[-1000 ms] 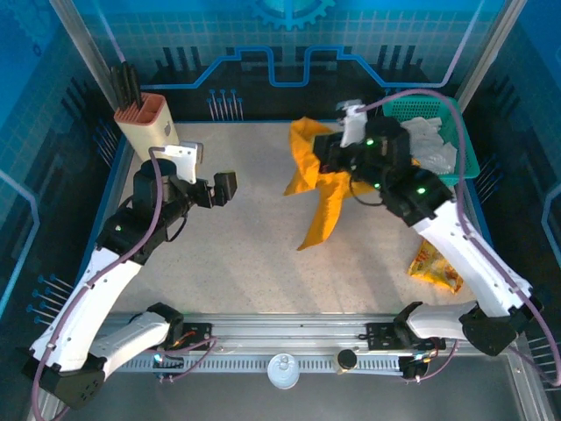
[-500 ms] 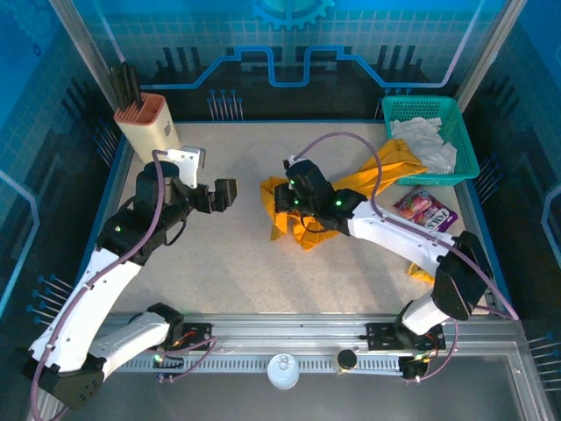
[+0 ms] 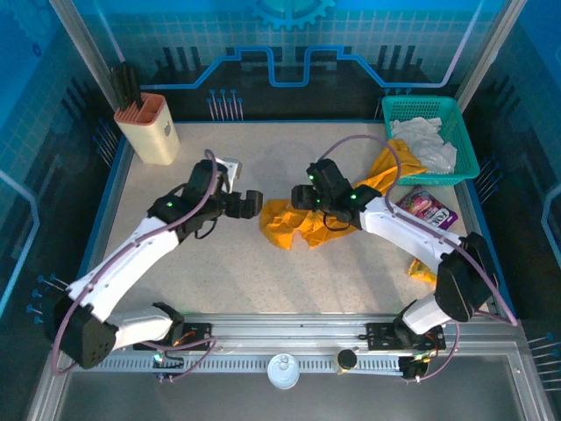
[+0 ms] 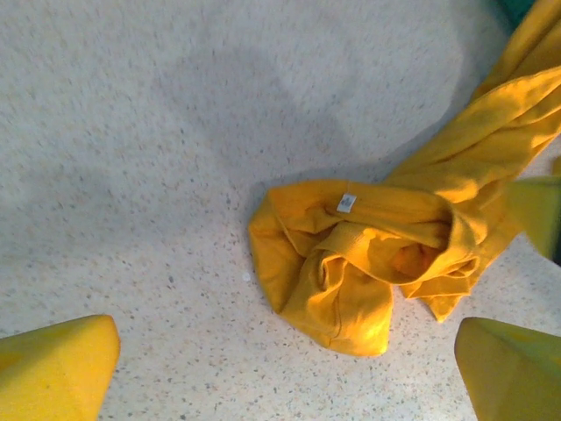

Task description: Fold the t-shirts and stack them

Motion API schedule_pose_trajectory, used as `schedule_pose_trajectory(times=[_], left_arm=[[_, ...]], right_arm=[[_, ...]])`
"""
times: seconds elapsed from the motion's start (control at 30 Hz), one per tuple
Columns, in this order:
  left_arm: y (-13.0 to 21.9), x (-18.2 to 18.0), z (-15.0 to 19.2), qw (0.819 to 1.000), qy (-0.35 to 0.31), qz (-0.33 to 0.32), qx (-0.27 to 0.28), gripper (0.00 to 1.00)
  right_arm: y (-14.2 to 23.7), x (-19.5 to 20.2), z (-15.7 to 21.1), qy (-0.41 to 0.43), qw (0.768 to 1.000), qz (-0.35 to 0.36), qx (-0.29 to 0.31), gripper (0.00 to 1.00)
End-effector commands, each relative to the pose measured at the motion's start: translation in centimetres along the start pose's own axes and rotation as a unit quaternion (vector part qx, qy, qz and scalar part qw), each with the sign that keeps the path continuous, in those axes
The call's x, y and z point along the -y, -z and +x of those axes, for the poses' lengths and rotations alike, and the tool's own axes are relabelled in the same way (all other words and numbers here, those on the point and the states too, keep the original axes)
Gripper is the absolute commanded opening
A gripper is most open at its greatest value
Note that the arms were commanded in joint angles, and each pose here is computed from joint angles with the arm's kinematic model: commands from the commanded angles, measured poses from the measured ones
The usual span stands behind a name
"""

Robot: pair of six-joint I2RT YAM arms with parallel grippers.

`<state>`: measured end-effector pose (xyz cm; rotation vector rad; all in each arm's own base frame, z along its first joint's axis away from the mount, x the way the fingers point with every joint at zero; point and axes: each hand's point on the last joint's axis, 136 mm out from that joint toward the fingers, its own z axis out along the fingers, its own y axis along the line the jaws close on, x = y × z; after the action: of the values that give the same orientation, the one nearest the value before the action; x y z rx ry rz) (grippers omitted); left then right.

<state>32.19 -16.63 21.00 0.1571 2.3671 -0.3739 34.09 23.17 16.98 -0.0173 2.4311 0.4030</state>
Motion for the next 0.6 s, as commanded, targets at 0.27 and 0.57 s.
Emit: schedule_pose_trajectory(times=[0.27,0.57], left_arm=[[-9.3,8.2,2.6,0.997,-0.055,0.030,-0.042,0.99],[-17.7,8.5,5.3,0.992,-0.089,-0.019,-0.083,0.99]], right_arm=[[3.9,17.0,-1.0,-0.165,0.973,0.146,0.073,0.95],[-1.8,22.4,-3.6,-0.225,0.954,0.193,0.054,1.00]])
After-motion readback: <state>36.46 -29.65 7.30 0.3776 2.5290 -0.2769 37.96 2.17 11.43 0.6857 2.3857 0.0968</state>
